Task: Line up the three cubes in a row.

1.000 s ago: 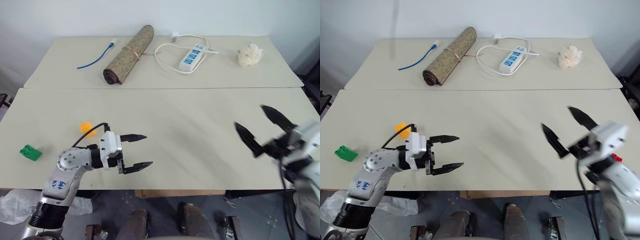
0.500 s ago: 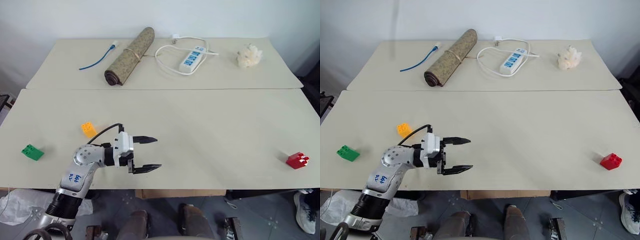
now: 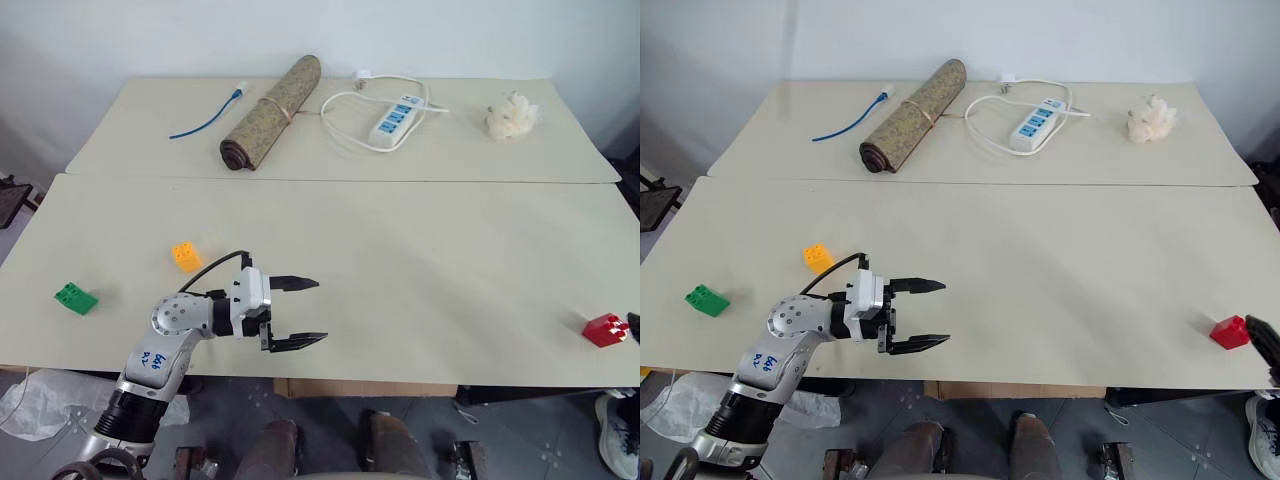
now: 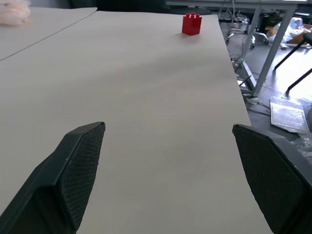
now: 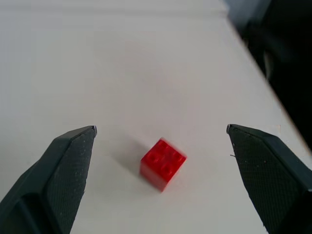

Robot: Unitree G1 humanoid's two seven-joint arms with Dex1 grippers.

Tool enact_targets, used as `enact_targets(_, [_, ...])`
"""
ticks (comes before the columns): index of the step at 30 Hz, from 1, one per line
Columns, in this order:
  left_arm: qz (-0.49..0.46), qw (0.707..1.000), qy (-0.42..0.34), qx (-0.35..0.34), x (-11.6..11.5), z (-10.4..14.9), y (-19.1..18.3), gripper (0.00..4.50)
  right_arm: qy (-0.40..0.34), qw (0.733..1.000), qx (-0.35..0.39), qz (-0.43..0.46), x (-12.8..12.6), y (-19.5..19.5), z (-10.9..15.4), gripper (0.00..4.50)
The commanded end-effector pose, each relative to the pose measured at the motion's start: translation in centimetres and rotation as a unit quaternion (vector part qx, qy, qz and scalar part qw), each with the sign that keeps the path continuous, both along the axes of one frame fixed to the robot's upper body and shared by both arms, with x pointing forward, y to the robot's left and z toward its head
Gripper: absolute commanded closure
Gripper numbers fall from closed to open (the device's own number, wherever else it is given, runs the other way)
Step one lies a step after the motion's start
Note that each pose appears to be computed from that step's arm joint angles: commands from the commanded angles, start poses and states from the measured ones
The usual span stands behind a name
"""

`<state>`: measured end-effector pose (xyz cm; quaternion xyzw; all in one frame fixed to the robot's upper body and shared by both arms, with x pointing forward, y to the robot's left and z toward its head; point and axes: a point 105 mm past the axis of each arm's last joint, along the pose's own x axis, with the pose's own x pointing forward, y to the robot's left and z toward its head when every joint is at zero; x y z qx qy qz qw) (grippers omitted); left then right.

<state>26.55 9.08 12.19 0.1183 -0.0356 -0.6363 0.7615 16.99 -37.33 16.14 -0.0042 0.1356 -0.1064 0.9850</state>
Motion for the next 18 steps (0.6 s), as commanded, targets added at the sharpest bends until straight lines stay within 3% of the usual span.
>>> enact_targets(1, [0.0, 1.0, -0.02, -0.001, 0.2, 0.5, -0.3, 0.05, 0.017, 0.998, -0.009, -0.052, 0.8, -0.1, -0.4, 0.0])
enact_targets(10, [-0.003, 1.0, -0.023, 0.003, 0.4, 0.4, -0.5, 0.05, 0.045, 0.988, -0.006, -0.145, 3.0, -0.4, -3.2, 0.0])
enact_targets(18, [-0.002, 1.0, -0.025, 0.008, 0.5, 0.4, -0.3, 0.05, 0.044, 0.983, 0.007, -0.176, 4.7, 0.0, -4.9, 0.0])
